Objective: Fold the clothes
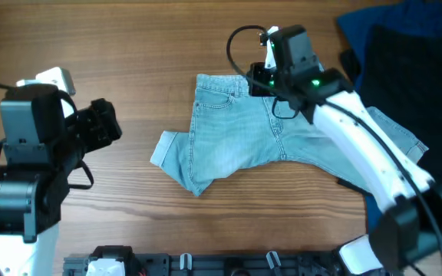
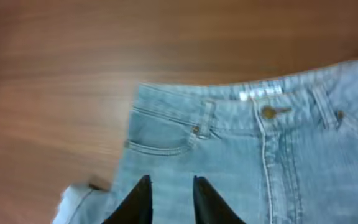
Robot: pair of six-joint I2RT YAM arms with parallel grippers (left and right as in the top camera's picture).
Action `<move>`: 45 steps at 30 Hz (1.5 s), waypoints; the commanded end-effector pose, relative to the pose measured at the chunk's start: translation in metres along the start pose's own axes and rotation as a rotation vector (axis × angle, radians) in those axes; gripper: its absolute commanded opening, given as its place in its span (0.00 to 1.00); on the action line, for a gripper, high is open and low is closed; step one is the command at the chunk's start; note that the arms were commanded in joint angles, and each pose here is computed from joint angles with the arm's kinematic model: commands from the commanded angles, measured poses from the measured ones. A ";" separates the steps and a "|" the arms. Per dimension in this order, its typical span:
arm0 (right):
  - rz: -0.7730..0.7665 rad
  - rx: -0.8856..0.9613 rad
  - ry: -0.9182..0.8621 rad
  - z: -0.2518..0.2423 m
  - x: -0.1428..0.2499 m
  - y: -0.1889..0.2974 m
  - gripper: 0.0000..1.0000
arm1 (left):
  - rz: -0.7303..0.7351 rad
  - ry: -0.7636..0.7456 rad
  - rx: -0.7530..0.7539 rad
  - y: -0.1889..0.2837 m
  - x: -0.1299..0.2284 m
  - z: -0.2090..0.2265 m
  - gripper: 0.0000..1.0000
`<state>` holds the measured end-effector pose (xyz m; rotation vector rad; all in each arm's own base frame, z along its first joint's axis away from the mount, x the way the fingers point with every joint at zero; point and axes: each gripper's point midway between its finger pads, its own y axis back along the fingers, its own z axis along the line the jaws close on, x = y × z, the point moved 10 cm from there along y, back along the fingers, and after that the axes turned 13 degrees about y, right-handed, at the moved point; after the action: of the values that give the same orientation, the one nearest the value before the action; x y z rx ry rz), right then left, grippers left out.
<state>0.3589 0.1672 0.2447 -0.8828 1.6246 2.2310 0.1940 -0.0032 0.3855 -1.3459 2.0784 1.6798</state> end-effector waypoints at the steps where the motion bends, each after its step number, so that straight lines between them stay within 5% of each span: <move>1: 0.162 -0.018 -0.165 -0.005 0.025 -0.073 0.06 | 0.014 -0.007 -0.004 -0.004 -0.003 -0.002 0.60; 6: 0.341 -0.196 -0.461 0.006 0.073 -0.172 0.04 | 0.048 -0.009 -0.018 -0.004 0.001 0.000 0.62; 9: 0.347 -0.419 -0.391 0.070 0.095 -0.208 0.04 | 0.050 -0.009 -0.019 -0.004 0.002 0.000 0.65; 12: 0.387 -0.551 -0.141 0.155 0.140 -0.211 0.04 | 0.063 -0.009 -0.028 -0.004 0.003 0.002 0.73; 15: 0.300 -0.644 -0.016 0.165 0.111 -0.189 0.04 | 0.070 -0.010 -0.033 -0.004 0.005 0.002 0.79; 18: 0.125 -0.652 0.086 0.134 0.042 -0.129 0.05 | 0.111 -0.011 -0.011 -0.011 0.005 -0.001 0.78; 19: 0.043 -0.444 0.030 0.086 0.005 -0.073 0.28 | 0.173 -0.044 -0.027 -0.026 0.006 -0.003 0.73; 22: -0.002 -0.272 0.066 0.015 -0.012 0.026 0.53 | 0.417 -0.043 -0.154 -0.113 0.009 -0.009 0.73; 23: 0.009 -0.252 0.058 0.004 -0.008 0.047 0.89 | 0.529 -0.064 -0.211 -0.153 0.017 -0.007 0.73; 24: 0.026 -0.245 0.037 -0.002 -0.004 0.058 0.99 | 0.634 -0.080 -0.261 -0.187 0.028 -0.002 0.74; 29: 0.126 -0.238 0.057 -0.008 0.012 0.063 1.00 | 0.862 -0.116 -0.367 -0.305 0.078 0.022 0.80; 32: 0.139 -0.237 0.056 -0.008 0.014 0.064 0.99 | 0.838 -0.114 -0.343 -0.338 0.088 0.026 0.73; 33: 0.144 -0.236 0.055 -0.008 0.015 0.064 0.98 | 0.831 -0.099 -0.301 -0.343 0.089 0.023 0.50; 34: 0.150 -0.235 0.054 -0.008 0.016 0.064 0.98 | 0.834 -0.093 -0.287 -0.344 0.089 0.022 0.04; 36: 0.156 -0.203 0.056 -0.010 0.016 0.063 0.81 | 0.681 0.067 -0.317 -0.324 0.036 0.037 0.04; 38: 0.181 -0.200 0.049 -0.012 0.022 0.060 0.70 | 0.467 0.390 -0.378 -0.299 -0.026 0.096 0.04; 40: 0.280 -0.140 0.028 -0.022 0.044 0.035 0.66 | 0.437 0.688 -0.507 -0.271 -0.044 0.185 0.04; 42: 0.375 -0.133 0.007 -0.030 0.063 -0.005 0.43 | 0.501 0.670 -0.421 -0.263 -0.044 0.198 0.08; 44: 0.503 -0.120 -0.062 -0.043 0.089 -0.069 0.09 | 0.549 0.654 -0.425 -0.259 -0.039 0.196 0.17; 45: 0.514 -0.134 -0.067 -0.047 0.096 -0.095 0.04 | 0.570 0.642 -0.370 -0.252 -0.040 0.190 0.20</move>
<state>0.3418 0.1383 0.1491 -0.5474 1.8135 2.6570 0.3190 0.1958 0.1461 -1.7969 2.7048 2.2911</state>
